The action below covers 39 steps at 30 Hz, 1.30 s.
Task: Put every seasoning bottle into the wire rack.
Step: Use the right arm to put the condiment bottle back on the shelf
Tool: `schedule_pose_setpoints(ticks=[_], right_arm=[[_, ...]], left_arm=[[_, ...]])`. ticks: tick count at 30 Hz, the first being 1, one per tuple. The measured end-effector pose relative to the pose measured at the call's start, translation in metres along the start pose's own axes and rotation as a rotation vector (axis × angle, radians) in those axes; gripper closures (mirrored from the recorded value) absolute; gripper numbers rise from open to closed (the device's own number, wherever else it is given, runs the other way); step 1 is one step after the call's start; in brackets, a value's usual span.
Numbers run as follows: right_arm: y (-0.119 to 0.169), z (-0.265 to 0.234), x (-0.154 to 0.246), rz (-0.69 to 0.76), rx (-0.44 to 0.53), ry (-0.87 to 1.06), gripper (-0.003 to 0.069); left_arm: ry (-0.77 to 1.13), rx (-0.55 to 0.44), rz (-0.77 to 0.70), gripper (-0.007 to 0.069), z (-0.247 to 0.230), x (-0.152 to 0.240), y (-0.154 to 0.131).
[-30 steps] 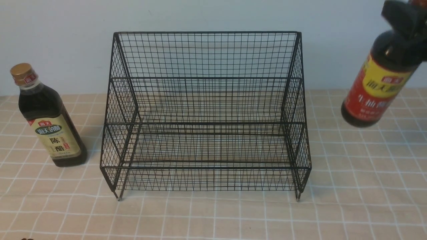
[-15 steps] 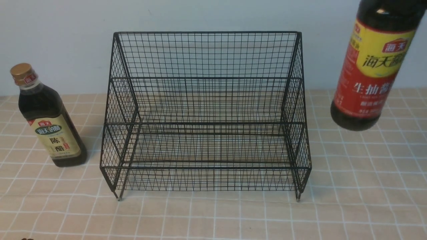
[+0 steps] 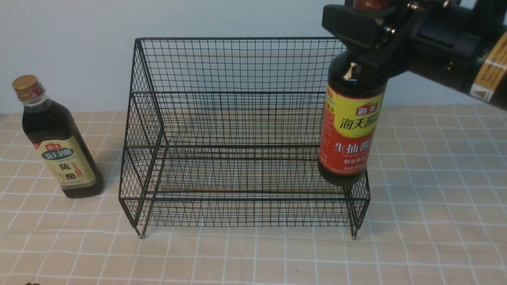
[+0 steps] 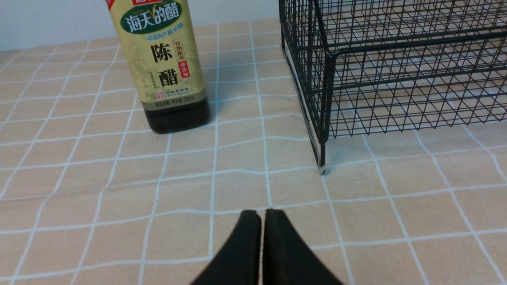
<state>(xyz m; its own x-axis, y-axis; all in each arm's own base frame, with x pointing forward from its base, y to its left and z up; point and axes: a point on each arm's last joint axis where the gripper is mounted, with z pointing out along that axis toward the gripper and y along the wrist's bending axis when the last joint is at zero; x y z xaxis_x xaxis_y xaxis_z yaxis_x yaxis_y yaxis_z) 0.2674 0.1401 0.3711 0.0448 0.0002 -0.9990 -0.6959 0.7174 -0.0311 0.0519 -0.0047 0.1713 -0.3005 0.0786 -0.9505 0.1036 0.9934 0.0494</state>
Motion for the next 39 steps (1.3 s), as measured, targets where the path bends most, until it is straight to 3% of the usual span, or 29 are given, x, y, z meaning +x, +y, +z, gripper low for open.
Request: schedule_pose_setpoints(ticks=[2, 10, 27, 39], right_arm=[[-0.001, 0.004, 0.006, 0.006, -0.019, 0.021, 0.0391], [-0.009, 0.016, 0.028, 0.025, 0.050, 0.118, 0.0391], [-0.004, 0.011, 0.049, 0.025, 0.001, 0.354, 0.0391], [-0.009, 0.018, 0.060, 0.107, 0.028, 0.420, 0.0386]], left_arm=[[0.000, 0.000, 0.000, 0.0632, 0.000, 0.000, 0.000], [0.000, 0.000, 0.000, 0.0632, 0.000, 0.000, 0.000], [0.000, 0.000, 0.000, 0.0632, 0.000, 0.000, 0.000], [0.000, 0.000, 0.000, 0.0632, 0.000, 0.000, 0.000]])
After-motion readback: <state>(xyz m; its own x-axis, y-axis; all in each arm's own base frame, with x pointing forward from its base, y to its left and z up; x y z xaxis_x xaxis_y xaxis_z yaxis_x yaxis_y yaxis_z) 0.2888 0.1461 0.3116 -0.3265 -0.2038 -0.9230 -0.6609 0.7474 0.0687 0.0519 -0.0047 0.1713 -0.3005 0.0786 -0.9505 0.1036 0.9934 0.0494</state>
